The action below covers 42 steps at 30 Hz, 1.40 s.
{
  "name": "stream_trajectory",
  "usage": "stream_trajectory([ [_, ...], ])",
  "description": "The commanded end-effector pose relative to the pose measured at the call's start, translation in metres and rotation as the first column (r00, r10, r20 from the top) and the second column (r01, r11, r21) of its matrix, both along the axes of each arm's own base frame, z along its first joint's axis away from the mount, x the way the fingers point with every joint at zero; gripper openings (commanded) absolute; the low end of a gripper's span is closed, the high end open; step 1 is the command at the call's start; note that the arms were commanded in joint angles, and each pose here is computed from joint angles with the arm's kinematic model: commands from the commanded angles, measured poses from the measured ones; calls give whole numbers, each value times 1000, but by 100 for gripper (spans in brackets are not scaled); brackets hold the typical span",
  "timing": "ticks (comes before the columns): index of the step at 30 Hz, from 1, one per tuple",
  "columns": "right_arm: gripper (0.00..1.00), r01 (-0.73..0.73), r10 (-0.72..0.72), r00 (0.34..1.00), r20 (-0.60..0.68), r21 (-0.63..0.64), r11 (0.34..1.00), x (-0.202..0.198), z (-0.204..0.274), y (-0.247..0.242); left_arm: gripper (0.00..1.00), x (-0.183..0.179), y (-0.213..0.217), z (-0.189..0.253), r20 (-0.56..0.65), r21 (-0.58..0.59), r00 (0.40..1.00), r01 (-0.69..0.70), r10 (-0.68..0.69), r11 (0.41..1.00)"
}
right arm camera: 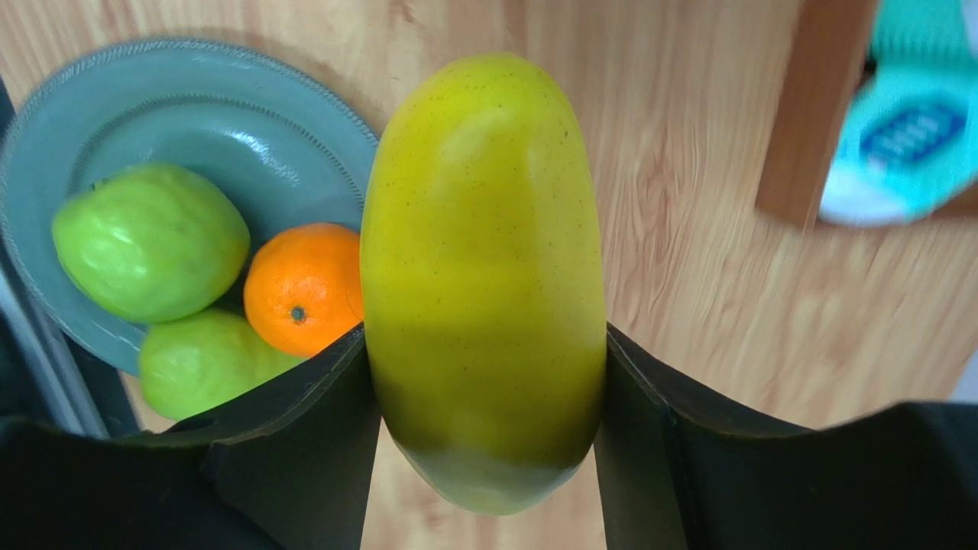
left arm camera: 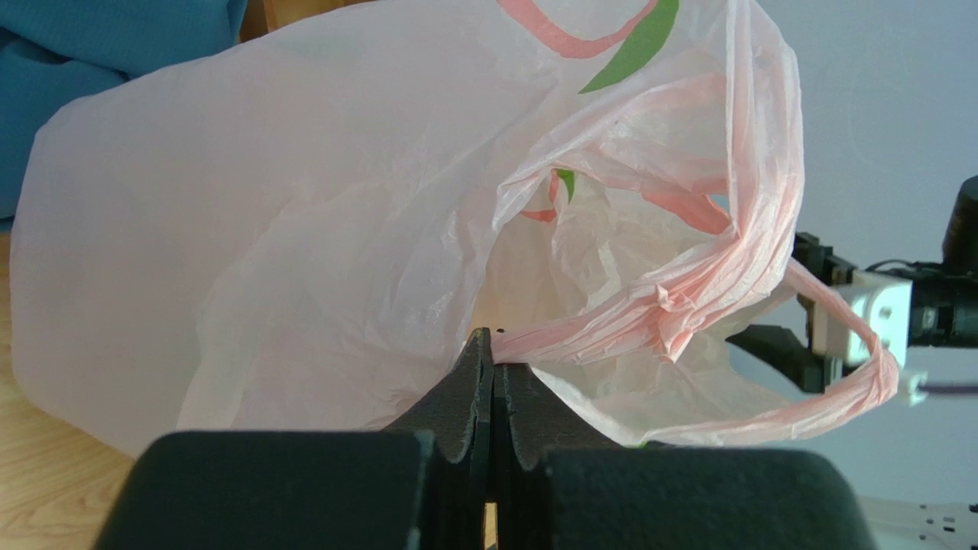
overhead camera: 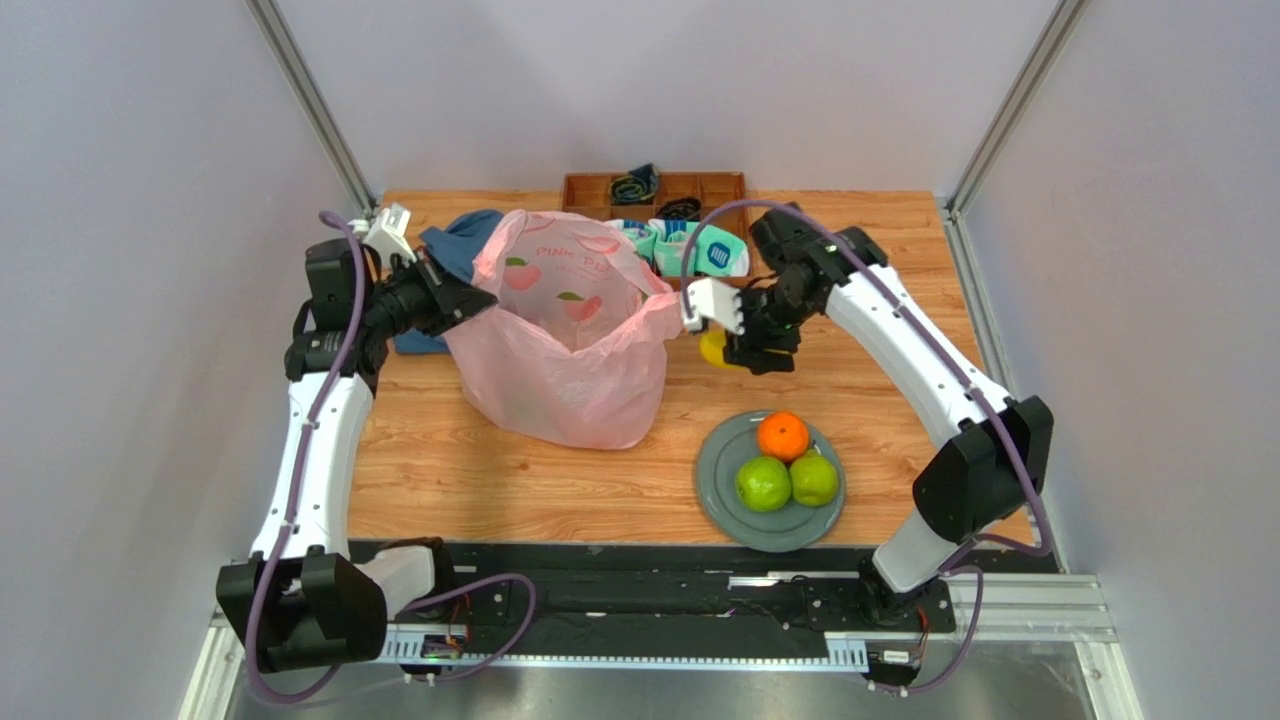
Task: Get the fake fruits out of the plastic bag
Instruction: Place the fake fruit on the plate.
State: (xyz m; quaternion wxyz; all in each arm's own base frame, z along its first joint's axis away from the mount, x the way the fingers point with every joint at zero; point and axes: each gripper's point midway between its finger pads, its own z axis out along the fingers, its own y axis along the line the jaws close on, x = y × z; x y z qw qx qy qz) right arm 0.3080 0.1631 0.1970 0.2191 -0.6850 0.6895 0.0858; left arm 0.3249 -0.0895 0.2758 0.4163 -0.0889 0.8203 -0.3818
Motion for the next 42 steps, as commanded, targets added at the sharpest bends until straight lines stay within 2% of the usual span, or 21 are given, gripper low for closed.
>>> stream_trajectory([
  [1,60,-464,468,884,-11,-159,872,-31,-25,24,0,-5,5,7,49,14,999,-20,20,1000],
  [2,60,-546,555,832,-11,-190,816,-35,-32,26,0,-6,6,7,51,14,998,-23,23,1000],
  [6,64,-696,696,711,-101,-244,675,-55,-60,25,0,-10,13,12,70,14,996,-49,48,999],
  [9,64,-760,740,645,-191,-264,594,-62,-71,20,0,-16,20,9,81,14,994,-79,78,997],
  [13,64,-797,758,597,-263,-300,524,-60,-85,17,0,-28,22,5,85,7,992,-96,95,995],
  [25,64,-849,732,528,-432,-307,431,-60,-122,23,0,-35,25,0,83,24,990,-113,110,993],
  [30,62,-849,681,529,-506,-312,427,-68,-117,10,0,-33,29,-3,75,20,989,-133,131,991],
  [42,60,-843,637,535,-555,-301,445,-94,-114,-12,0,-28,32,11,104,19,985,-141,138,990],
])
